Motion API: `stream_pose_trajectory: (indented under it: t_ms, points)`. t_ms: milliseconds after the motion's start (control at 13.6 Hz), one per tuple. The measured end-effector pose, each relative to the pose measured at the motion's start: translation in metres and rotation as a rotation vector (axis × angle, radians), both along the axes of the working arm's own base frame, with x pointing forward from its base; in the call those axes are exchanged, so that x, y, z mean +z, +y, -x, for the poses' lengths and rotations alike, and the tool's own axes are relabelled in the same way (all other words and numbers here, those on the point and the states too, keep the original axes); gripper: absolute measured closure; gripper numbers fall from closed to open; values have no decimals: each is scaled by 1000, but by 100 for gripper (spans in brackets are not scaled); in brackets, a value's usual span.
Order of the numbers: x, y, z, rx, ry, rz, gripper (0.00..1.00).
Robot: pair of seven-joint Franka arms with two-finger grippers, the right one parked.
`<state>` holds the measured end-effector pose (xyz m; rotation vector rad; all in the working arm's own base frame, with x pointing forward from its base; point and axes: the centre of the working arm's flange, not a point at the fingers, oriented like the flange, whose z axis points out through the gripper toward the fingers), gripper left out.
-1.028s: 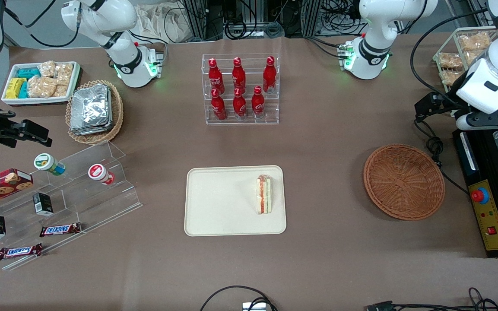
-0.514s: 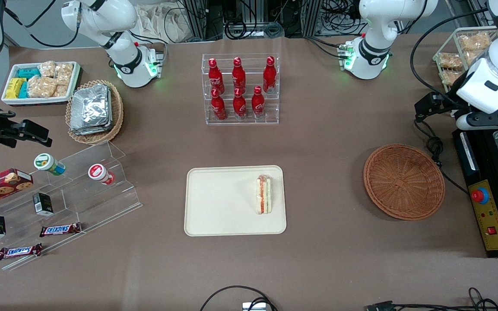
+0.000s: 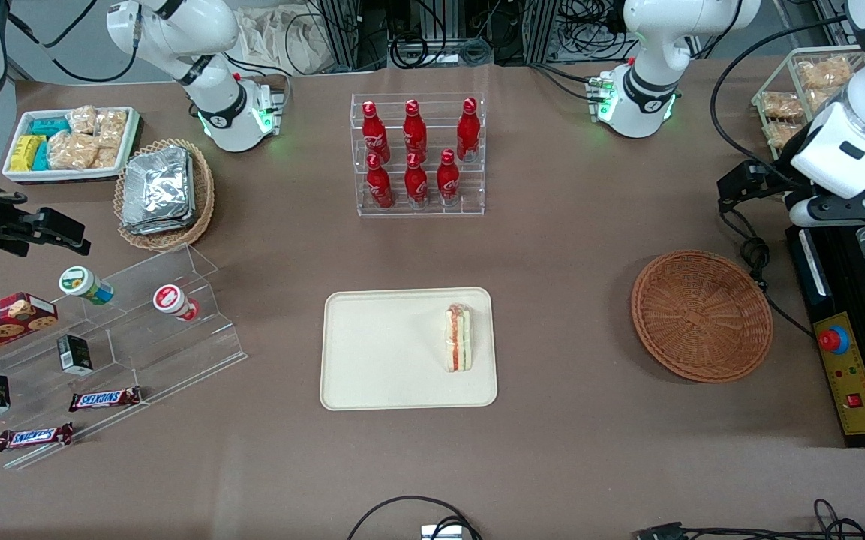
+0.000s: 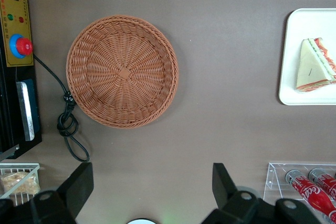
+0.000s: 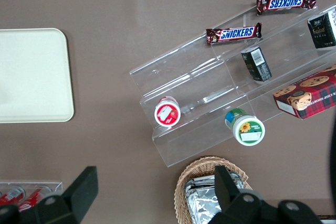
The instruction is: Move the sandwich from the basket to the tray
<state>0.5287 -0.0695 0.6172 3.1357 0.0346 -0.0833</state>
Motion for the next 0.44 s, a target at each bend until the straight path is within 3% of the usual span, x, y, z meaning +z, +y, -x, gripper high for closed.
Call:
stream_pose_trajectory:
  t_ms: [441]
  points:
    - [-2, 0, -1, 0, 4, 1, 0]
